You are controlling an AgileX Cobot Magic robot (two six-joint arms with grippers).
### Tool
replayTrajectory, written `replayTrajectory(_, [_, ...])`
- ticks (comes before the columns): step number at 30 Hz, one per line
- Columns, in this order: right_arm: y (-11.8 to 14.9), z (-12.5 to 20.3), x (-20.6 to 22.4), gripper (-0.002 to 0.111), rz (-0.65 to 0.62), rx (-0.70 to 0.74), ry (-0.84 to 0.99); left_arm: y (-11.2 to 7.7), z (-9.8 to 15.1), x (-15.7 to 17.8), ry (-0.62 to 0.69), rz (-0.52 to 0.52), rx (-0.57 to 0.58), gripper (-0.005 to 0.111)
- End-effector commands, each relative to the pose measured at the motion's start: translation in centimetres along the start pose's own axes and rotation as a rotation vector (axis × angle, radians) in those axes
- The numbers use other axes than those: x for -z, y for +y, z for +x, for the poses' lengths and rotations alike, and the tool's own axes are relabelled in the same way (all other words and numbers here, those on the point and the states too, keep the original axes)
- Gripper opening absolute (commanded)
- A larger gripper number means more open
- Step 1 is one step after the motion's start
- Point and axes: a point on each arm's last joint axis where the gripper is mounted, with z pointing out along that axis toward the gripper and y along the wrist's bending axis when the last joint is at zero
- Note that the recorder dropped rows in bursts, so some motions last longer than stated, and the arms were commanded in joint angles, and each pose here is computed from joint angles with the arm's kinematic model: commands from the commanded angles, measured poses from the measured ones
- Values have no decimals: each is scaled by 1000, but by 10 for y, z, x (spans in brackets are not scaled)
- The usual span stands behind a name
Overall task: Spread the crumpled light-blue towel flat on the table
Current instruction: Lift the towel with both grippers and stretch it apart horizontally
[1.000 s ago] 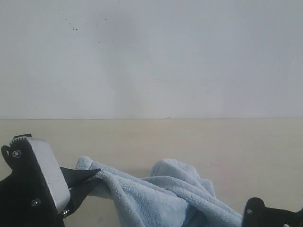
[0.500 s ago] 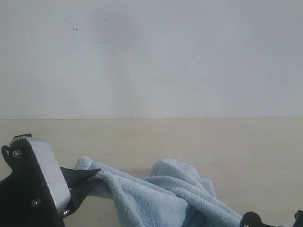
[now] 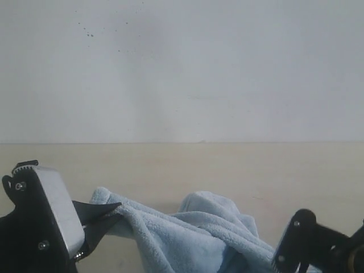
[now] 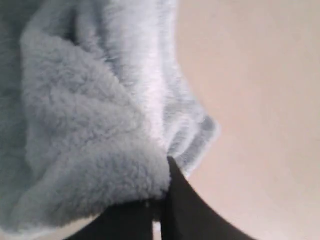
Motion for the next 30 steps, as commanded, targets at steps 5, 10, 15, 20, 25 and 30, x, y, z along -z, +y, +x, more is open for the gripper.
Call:
replayTrajectory(5, [-67,-3,64,0,484,-326,-94,62,4,39,40,-616,192,4])
replayTrajectory(10, [-87,15,119,0,619,-432,-291,92,9,99,94,-876,254,4])
replayTrajectory(15, [-91,38,156,0,646,-526,-455,90,9,139,18,-701,225,4])
replayTrajectory(20, [-89,43,172,0,631,-481,-573,87,16,164,-36,-647,281,4])
replayTrajectory(25, [-89,43,174,0,627,-473,-591,88,18,173,-61,-664,293,4])
replayTrajectory(30, [-88,43,173,0,614,-483,-588,84,13,170,-109,-599,284,4])
